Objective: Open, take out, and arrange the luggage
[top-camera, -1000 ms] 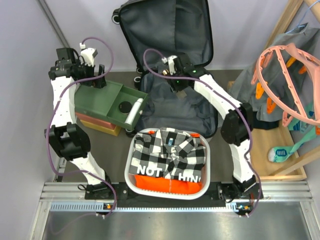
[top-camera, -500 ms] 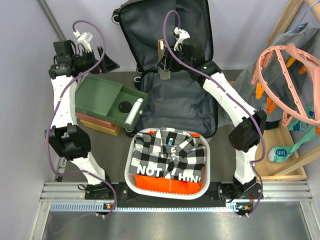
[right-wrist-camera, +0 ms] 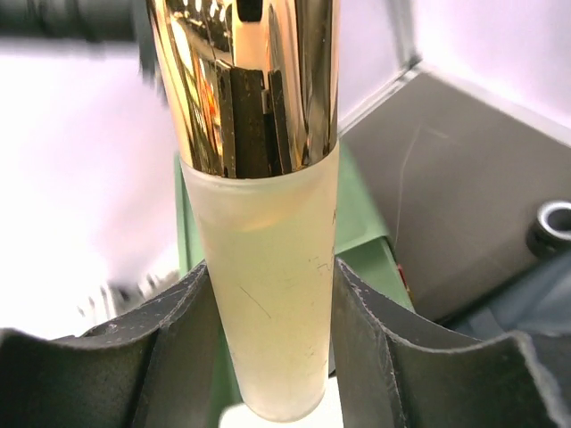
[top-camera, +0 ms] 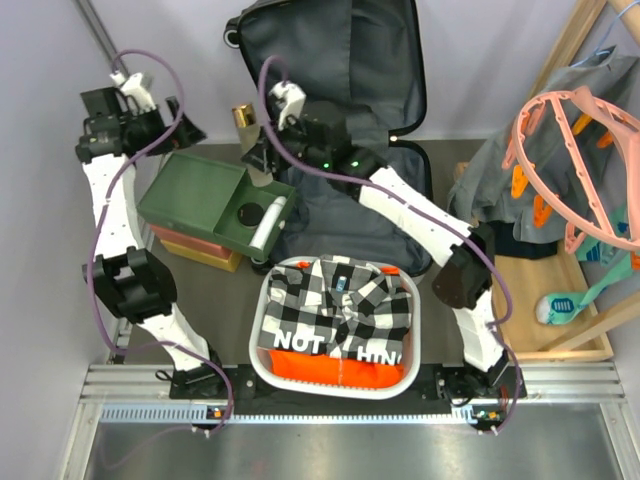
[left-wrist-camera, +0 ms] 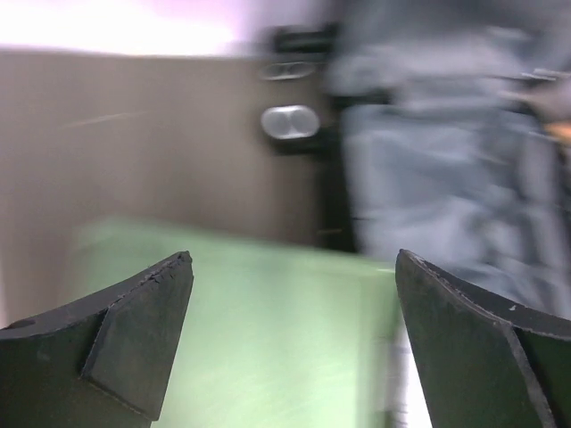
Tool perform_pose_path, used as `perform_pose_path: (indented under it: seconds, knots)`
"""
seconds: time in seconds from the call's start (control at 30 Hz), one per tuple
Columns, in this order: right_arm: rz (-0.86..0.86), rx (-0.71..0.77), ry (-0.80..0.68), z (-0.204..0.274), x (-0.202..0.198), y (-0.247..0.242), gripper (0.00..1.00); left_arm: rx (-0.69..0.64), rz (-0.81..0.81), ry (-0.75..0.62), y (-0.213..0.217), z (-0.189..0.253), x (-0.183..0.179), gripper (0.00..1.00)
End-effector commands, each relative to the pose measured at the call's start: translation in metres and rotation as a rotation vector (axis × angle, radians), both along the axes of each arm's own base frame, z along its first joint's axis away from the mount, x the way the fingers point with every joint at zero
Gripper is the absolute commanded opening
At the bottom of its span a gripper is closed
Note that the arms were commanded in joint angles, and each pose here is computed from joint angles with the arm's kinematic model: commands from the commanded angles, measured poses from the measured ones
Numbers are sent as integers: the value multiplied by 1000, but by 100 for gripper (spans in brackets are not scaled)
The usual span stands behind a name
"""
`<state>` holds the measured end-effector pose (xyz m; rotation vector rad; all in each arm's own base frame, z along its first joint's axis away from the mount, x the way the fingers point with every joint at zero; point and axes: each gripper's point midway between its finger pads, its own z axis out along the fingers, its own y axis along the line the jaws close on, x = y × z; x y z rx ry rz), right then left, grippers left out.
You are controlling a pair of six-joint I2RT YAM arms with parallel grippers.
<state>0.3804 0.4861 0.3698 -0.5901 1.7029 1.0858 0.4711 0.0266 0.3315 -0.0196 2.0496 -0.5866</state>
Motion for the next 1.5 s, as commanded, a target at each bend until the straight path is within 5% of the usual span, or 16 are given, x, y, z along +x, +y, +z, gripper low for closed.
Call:
perform_pose_path:
  seconds: [0.0, 0.43, 0.83, 1.23, 1.47]
  knots:
    - [124, 26, -359, 51, -11, 16, 0, 261, 216, 11, 77, 2, -29, 99]
    - [496, -176, -989, -2, -39, 32, 0, 404, 204, 102, 98, -42, -54, 99]
    - [681, -302, -1284, -51, -54, 58, 0, 426, 165, 113, 98, -44, -55, 99]
    - [532, -571, -1548, -68, -21, 66, 0, 417, 148, 97, 95, -41, -52, 99]
    - [489, -647, -1596, -78, -9, 67, 9, 427, 139, 99, 96, -41, -52, 99]
